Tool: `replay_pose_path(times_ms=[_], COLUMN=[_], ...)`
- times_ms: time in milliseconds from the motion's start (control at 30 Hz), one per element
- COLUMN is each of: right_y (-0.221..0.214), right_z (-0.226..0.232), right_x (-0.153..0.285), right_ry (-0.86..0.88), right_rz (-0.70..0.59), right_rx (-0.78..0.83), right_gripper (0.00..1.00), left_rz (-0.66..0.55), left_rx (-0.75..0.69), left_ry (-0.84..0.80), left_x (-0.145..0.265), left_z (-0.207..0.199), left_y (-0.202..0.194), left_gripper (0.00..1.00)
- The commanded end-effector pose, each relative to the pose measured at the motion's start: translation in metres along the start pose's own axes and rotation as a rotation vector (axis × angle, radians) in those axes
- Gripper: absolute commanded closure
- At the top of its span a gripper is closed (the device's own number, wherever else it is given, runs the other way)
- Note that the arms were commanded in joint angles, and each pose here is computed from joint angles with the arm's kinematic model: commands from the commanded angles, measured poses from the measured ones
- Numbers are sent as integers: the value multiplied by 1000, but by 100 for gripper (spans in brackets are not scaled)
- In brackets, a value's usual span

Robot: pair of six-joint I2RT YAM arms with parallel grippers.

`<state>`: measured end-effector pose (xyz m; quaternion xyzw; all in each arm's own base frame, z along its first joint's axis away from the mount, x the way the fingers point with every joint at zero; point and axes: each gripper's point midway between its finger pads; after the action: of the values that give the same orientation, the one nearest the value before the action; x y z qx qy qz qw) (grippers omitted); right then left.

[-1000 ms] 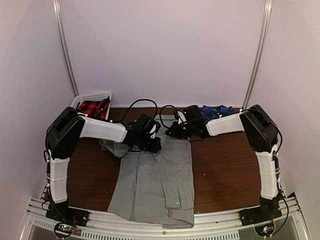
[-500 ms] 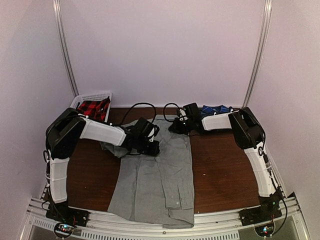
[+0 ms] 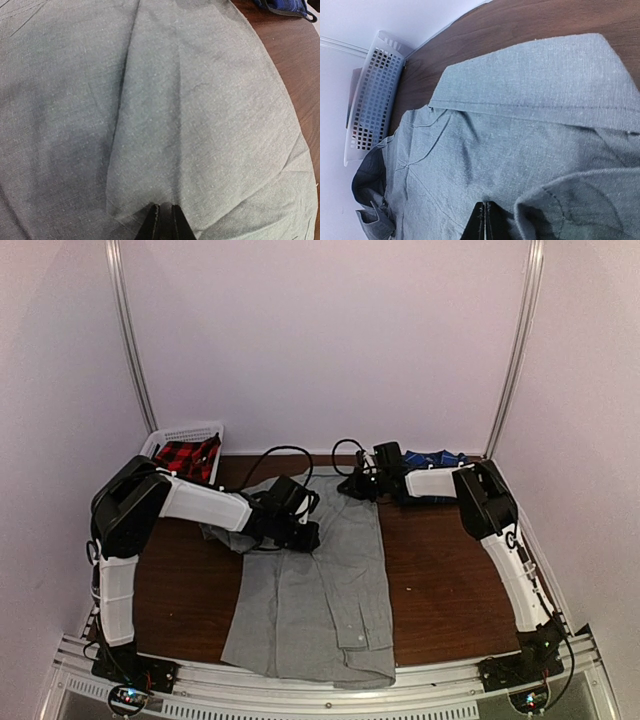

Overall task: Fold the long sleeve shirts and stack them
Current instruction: Adjust the sleeve of the 1/3-folded shirt.

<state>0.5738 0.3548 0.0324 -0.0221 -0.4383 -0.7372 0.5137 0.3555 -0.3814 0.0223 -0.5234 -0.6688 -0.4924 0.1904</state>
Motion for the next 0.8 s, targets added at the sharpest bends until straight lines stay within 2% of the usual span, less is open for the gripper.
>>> replay_pose_path(times_ms=[0, 367, 467, 600, 767], right_y=[-5, 56, 57, 38, -7], right_z=[-22, 34, 46, 65, 89], right_x=[0, 39, 51, 67, 89], right_ry=[39, 97, 68, 48, 50], right_rz=[28, -61, -45, -18, 3], right_rx=[-68, 20, 33, 53, 57], right_gripper=[96, 87, 87, 86, 86], left_rz=[-25, -101, -126, -145, -132], left_rx=[-10, -35, -36, -33, -27], left_ry=[-31, -42, -46, -30, -13], left_x=[10, 35, 48, 66, 94], left_z=[-8, -31, -35, -31, -14], left_y=[11, 47, 54, 52, 28], left_gripper=[90, 91, 91, 91, 91])
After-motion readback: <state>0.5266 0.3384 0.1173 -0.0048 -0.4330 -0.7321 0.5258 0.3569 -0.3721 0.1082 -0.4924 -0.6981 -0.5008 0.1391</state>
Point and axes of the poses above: each gripper's point midway between its finger pads, its own x axis back along the fingers, its own z axis along the line the jaws close on, y = z × x, and after that the axes turned 12 degrees about x, right-handed
